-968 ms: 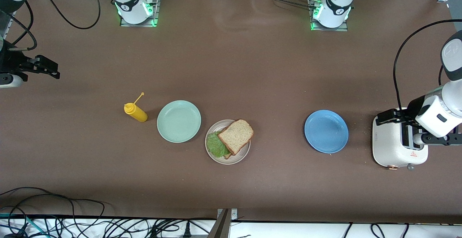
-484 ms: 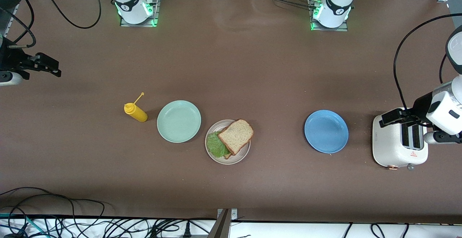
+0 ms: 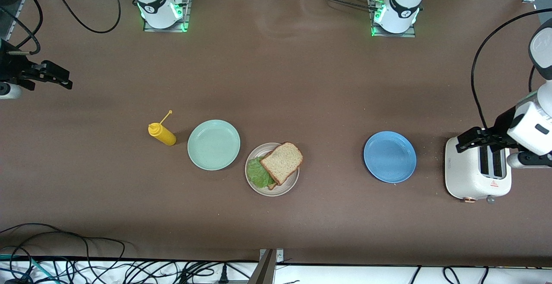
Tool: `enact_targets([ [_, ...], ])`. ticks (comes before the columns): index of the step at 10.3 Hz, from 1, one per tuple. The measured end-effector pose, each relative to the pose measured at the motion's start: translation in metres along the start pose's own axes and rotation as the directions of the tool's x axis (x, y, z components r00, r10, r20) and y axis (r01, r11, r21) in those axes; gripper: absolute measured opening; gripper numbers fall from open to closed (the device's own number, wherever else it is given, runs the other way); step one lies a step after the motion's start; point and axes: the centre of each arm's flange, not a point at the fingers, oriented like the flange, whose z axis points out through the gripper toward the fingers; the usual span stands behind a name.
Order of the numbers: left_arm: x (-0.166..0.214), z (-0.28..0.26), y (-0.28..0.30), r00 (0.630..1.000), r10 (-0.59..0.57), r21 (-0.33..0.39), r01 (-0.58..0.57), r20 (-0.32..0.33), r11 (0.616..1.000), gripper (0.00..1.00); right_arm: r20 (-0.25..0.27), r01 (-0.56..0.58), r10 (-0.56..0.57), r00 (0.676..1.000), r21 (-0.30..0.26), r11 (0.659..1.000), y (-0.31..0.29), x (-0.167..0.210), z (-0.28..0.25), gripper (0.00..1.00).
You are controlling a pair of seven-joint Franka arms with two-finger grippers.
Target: Make sandwich on beige plate with both arms
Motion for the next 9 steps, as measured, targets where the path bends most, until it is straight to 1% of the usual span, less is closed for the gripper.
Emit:
enact_targets([
  [1, -0.001, -0.003, -0.001, 1.000, 0.006, 0.019, -0.006, -0.007, 1.000, 0.94, 0.001, -0.004, 0.004, 1.000, 0.000, 1.000, 0.000, 0.000, 0.001, 1.00],
  [3, -0.001, -0.001, 0.000, 1.000, 0.011, 0.026, -0.011, -0.005, 1.000, 0.96, 0.002, -0.008, 0.008, 1.000, 0.001, 1.000, 0.000, 0.000, 0.001, 1.00],
  [4, -0.002, 0.000, 0.001, 1.000, 0.011, 0.026, -0.011, -0.002, 1.000, 1.00, 0.002, -0.008, 0.008, 1.000, 0.001, 1.000, 0.000, 0.000, 0.001, 1.00],
  [9, -0.004, 0.010, -0.001, 1.000, 0.009, 0.027, -0.010, 0.018, 1.000, 1.00, 0.003, -0.010, 0.010, 1.000, 0.001, 1.000, 0.000, 0.000, 0.001, 1.00],
])
